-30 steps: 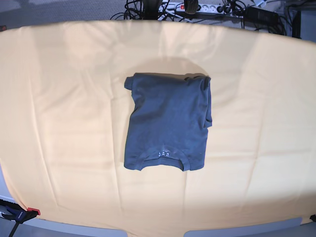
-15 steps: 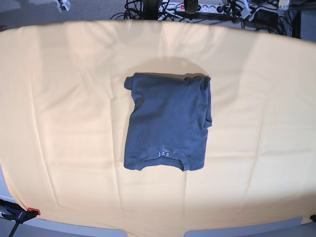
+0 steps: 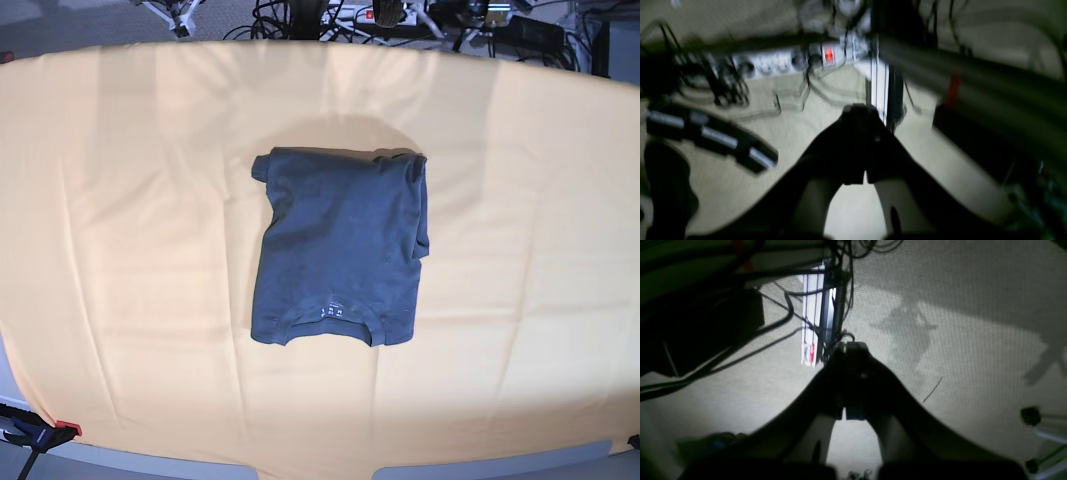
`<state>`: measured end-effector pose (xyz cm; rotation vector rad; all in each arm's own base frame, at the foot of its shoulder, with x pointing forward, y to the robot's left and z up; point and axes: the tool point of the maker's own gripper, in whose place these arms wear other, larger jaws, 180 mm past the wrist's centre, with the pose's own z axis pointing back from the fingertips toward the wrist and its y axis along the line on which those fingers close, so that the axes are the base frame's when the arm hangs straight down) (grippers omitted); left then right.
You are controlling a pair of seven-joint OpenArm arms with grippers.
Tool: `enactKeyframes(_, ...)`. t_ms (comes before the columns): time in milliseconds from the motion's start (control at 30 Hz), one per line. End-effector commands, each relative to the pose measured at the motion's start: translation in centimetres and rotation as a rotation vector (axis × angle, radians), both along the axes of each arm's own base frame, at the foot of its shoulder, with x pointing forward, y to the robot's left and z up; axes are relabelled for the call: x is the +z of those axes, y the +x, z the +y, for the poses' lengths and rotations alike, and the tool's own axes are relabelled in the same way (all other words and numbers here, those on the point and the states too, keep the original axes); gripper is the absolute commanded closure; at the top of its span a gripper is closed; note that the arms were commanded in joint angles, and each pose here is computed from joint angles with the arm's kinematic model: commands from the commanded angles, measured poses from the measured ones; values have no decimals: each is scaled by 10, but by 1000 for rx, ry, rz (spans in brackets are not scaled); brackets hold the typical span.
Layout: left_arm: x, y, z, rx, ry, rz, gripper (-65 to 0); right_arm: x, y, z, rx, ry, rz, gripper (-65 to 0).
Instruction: Fold the T-shirt properly
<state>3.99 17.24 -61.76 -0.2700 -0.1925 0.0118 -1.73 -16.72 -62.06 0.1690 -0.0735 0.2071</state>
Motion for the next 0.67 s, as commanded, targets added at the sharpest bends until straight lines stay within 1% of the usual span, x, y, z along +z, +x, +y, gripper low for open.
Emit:
enactKeyframes(0, 0, -2, -3, -6, -4, -9, 0, 1, 7, 0, 6, 9, -24, 0)
enactKeyframes(133, -2, 0, -27, 21, -33, -32, 0, -1, 21, 14, 32, 7, -49, 0)
enactKeyframes(233, -7, -2, -29, 57, -1, -42, 0, -4, 29, 33, 95, 0, -70, 0)
enactKeyframes(300, -10, -8, -26, 70, 23, -30, 0, -5, 29, 44, 118, -3, -75, 0)
enactKeyframes(400, -13, -17, -28, 76, 23, -6, 0, -5, 29, 55, 108, 10, -77, 0)
enactKeyframes(500, -14, -23, -27, 77, 23, 7, 0, -4, 28, 66, 112, 42, -74, 0)
enactKeyframes(633, -14, -37, -27, 77, 21, 27, 0, -3, 27, 72, 115, 69, -68, 0)
